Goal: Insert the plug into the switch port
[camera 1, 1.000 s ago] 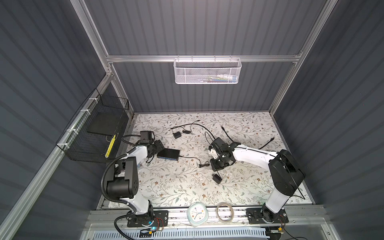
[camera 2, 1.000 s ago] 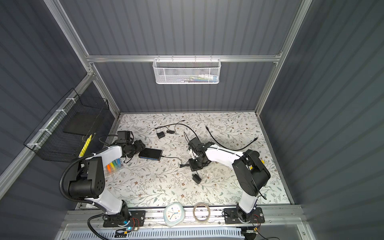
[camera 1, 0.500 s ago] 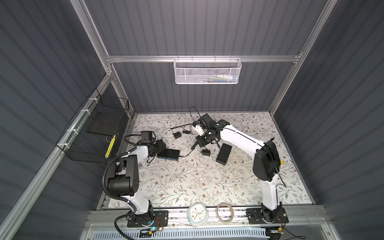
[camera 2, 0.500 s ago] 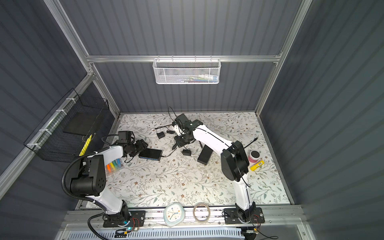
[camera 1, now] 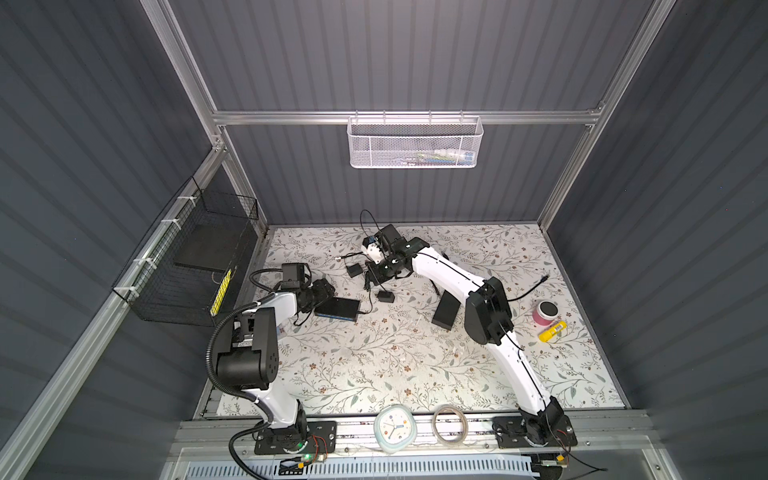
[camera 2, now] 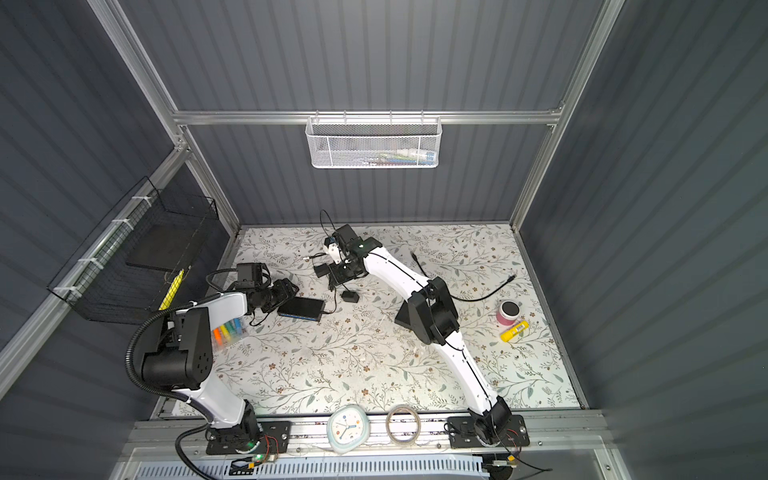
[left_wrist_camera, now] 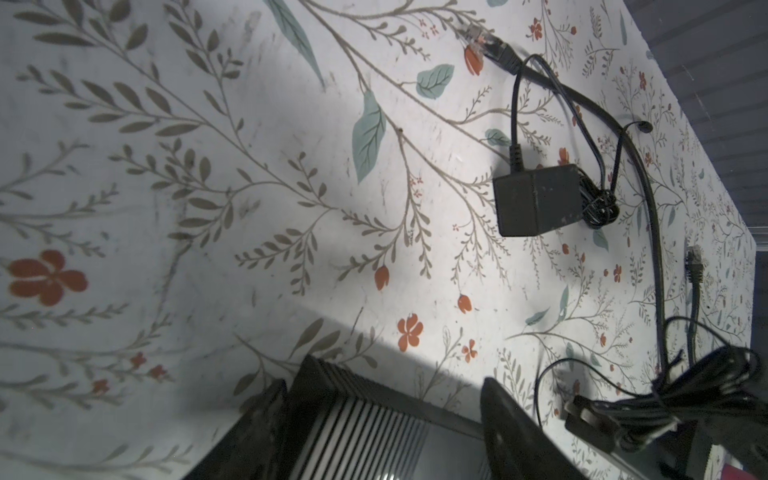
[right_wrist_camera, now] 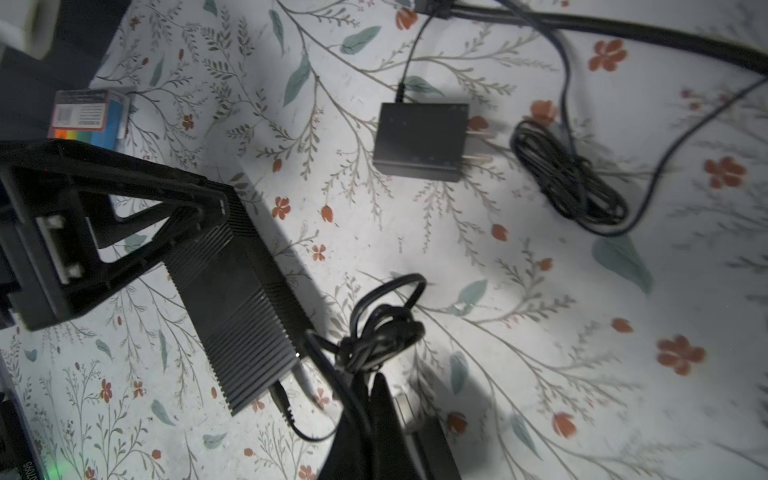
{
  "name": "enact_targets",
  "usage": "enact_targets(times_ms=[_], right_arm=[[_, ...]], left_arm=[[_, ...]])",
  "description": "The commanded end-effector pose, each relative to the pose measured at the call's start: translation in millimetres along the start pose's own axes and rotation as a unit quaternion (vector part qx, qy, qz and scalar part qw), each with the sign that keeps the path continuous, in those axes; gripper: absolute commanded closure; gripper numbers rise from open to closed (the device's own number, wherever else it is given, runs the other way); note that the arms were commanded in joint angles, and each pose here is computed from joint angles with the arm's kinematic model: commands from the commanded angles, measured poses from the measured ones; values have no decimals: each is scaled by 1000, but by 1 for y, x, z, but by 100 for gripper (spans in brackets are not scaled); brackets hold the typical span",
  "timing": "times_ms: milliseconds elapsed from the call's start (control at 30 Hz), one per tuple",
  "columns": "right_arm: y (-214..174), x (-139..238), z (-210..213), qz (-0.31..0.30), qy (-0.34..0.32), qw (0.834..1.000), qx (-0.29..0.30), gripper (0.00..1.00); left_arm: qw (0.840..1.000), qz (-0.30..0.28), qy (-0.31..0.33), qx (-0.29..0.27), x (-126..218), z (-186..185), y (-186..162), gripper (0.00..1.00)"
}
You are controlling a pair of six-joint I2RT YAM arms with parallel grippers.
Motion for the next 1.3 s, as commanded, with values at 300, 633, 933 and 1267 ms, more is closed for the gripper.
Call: enact_targets(times_ms=[300,633,933,1267], right_arm=[[-29,-23,14,48,18,999,-4,60],[-16,90,-7,-6,5,1000,-17,38],[-70,96,-86,61,-141,987,-47,34],[-107,80,-128,119,-213,966,-81,46]], left_arm=[[1000,13,-7,10,-4,6,-11,28],[1000,-15,2,7,18,-6,1,28],[999,-37,11,1,43,-15,7,27],[999,-47,22,-5,62,-20,10,27]])
Point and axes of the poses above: each gripper's point midway between its finger pads, its own x axis back along the fingers, its own z axis along the line the jaws close on, y = z × x, the point moved 9 cm from there along x, back along the fingers, and after that the axes turned 4 degrees about x, right-handed, at the moved point
